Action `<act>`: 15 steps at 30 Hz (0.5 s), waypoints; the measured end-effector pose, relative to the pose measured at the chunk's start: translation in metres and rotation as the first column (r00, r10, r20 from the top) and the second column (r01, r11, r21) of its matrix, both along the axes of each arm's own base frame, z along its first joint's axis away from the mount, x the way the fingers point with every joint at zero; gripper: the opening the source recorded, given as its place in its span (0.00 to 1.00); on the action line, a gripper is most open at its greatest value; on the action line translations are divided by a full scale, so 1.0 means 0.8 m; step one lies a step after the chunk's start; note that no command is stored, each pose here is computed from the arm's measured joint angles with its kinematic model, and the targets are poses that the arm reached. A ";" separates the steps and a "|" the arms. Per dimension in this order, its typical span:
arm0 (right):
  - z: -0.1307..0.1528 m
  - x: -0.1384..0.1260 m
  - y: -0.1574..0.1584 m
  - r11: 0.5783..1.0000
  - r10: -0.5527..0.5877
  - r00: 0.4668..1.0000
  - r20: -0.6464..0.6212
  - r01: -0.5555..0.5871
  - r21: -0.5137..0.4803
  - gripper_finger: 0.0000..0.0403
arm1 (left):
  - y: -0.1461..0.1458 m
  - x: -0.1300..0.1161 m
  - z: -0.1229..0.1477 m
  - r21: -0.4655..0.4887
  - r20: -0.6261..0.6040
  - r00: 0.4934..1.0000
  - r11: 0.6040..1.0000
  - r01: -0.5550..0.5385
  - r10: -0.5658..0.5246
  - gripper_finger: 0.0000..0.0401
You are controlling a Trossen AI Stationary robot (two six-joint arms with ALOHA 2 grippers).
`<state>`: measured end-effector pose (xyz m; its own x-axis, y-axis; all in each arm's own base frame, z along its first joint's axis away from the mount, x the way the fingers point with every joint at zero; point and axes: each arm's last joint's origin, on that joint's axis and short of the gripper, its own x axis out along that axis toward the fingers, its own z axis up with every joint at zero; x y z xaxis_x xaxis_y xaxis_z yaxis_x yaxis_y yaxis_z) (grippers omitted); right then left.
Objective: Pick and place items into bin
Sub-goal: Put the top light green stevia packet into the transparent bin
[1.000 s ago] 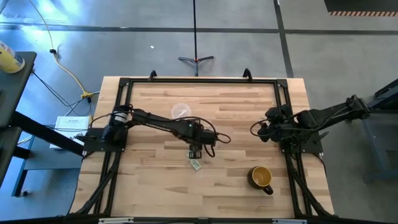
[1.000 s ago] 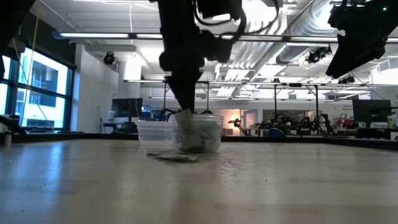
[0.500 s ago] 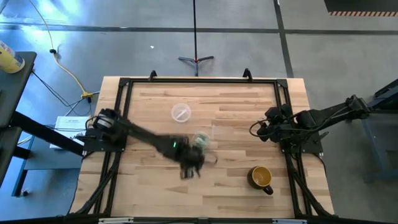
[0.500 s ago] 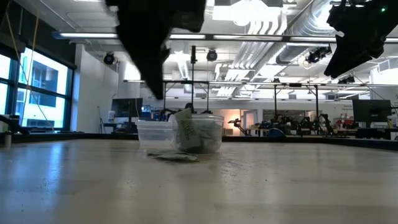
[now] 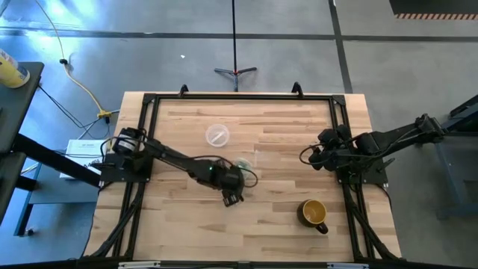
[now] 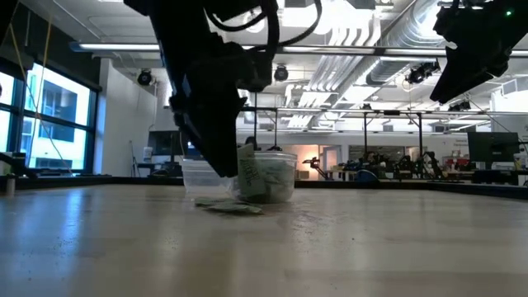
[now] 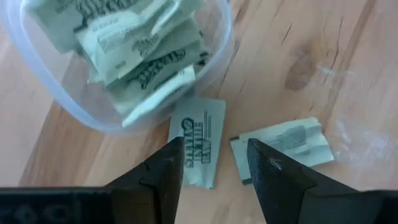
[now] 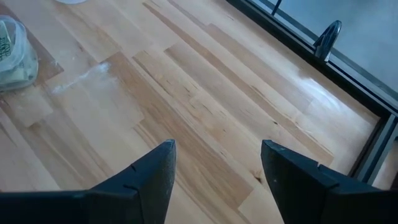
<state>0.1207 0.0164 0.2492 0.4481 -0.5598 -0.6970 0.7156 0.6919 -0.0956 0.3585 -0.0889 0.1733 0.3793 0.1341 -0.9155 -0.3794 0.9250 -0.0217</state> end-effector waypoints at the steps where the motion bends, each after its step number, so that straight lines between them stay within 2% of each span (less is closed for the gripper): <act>1: 0.000 0.000 0.000 1.000 0.000 1.000 0.000 0.000 0.000 0.56 | 0.005 0.001 -0.001 0.000 -0.002 1.000 1.000 0.007 -0.007 0.53; 6: 0.000 0.000 0.000 1.000 0.000 1.000 0.000 0.000 0.001 0.57 | 0.027 0.001 -0.013 -0.031 -0.030 0.995 0.996 0.089 -0.090 0.53; 9: 0.000 0.000 0.000 1.000 -0.002 1.000 0.001 0.002 0.002 0.56 | 0.035 -0.003 -0.020 -0.035 -0.057 0.994 0.995 0.094 -0.096 0.53; 15: 0.000 0.000 0.000 1.000 -0.005 1.000 0.003 0.005 -0.004 0.57 | 0.039 -0.010 -0.034 -0.074 -0.066 0.983 0.983 0.167 -0.172 0.53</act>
<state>0.1207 0.0163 0.2492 0.4478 -0.5643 -0.6936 0.7191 0.6883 -0.0958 0.3507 -0.0580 0.1460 0.3244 0.0101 -0.9459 -0.2200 0.9733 -0.0650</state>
